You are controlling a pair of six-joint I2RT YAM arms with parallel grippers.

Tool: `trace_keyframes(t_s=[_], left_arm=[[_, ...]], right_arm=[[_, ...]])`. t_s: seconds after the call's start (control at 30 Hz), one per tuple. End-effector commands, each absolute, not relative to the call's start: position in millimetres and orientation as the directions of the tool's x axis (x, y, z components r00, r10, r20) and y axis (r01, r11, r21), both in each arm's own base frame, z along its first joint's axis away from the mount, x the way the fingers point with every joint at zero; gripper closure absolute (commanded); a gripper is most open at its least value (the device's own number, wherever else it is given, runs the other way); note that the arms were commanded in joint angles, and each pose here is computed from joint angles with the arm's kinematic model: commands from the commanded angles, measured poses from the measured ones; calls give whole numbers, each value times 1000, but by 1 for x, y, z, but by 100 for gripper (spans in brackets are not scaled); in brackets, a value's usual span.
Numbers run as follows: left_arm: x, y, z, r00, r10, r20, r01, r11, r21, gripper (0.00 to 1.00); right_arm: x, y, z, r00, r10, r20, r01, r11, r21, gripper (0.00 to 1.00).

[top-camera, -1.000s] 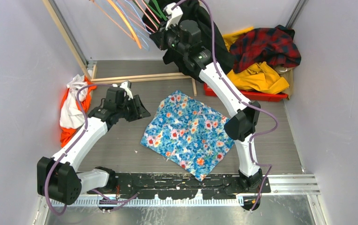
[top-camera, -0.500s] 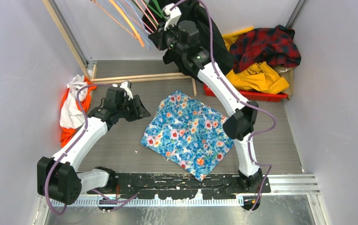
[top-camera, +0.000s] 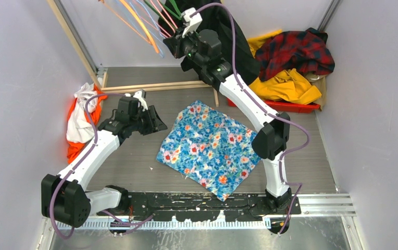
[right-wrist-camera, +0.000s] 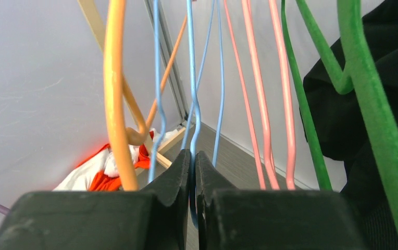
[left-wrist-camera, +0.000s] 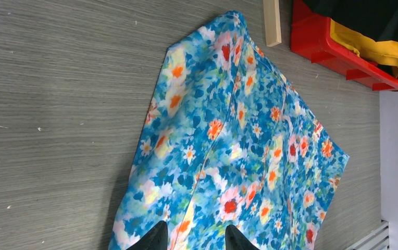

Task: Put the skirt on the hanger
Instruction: Pick up the hanger from the clothesline.

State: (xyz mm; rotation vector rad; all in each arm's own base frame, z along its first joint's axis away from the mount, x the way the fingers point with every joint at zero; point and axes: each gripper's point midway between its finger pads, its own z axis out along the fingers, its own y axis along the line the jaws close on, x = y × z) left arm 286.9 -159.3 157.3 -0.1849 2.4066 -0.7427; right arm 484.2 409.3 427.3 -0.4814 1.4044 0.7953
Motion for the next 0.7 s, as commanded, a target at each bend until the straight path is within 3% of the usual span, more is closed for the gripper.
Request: trace_keyframes(t_s=[0.0, 0.43, 0.67], left_arm=[[294, -161, 173, -777, -299, -554, 86, 821, -564, 56], [292, -160, 176, -772, -304, -558, 87, 819, -567, 56], [290, -159, 179, -769, -305, -562, 88, 820, -566, 56]], right_arm=[[445, 381, 539, 194, 390, -900, -749, 651, 121, 99], [424, 356, 562, 275, 453, -848, -709, 691, 139, 99], [412, 339, 552, 261, 408, -875, -678, 723, 135, 99]])
